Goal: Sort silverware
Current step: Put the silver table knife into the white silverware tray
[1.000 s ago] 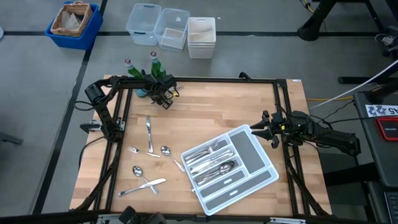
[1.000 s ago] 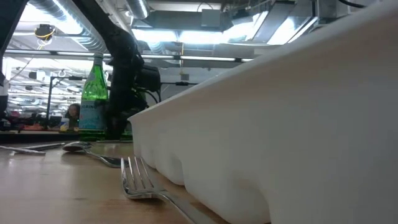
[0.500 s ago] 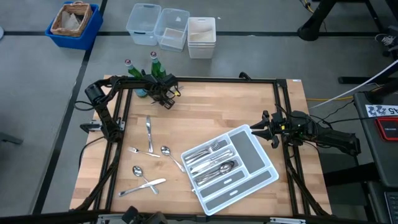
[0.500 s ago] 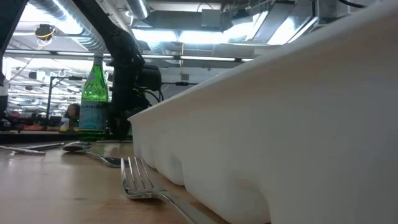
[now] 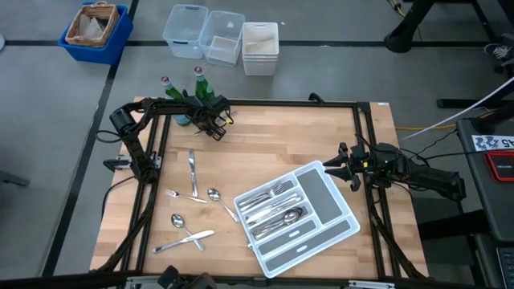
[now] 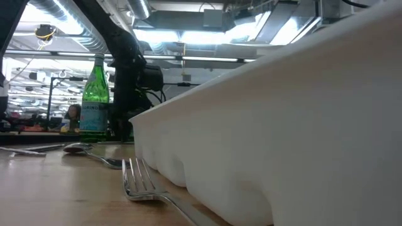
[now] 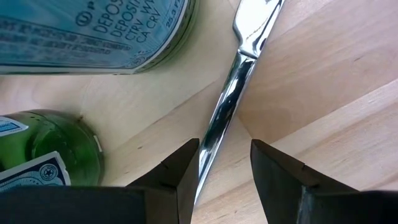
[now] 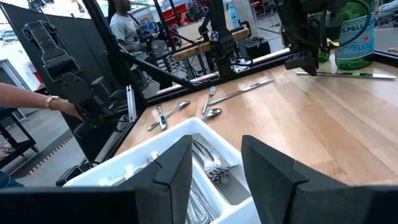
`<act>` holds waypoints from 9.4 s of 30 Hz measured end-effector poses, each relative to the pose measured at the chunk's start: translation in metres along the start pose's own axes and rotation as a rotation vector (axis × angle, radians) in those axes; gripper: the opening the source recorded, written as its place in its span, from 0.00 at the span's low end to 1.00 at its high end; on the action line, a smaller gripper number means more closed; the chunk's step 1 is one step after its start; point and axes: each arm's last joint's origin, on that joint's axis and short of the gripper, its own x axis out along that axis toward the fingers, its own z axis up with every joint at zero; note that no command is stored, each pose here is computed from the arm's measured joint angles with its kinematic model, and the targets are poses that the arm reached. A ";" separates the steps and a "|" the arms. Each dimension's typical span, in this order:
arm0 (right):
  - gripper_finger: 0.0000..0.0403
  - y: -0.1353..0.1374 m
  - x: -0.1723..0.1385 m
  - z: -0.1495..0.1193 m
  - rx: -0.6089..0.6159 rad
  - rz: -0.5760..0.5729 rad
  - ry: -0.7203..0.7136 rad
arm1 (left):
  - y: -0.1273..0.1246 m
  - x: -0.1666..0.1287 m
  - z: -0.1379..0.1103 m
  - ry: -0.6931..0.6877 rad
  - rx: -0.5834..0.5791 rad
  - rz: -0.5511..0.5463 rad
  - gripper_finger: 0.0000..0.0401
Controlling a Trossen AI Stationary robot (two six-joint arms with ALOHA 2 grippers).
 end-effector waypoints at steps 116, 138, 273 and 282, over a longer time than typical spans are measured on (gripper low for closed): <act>0.35 0.000 0.000 0.000 0.000 0.001 0.000 | -0.031 0.022 0.040 -0.390 -0.770 -0.193 0.33; 0.35 0.000 0.000 0.000 0.000 0.000 0.000 | -0.090 0.005 0.020 -0.252 -0.688 -0.456 0.33; 0.35 0.000 0.000 0.001 -0.002 -0.002 -0.007 | -0.094 -0.050 -0.012 0.112 -0.431 -0.325 0.07; 0.35 0.000 0.000 0.001 -0.002 -0.002 -0.007 | -0.100 -0.083 0.015 0.015 -0.301 -0.496 0.07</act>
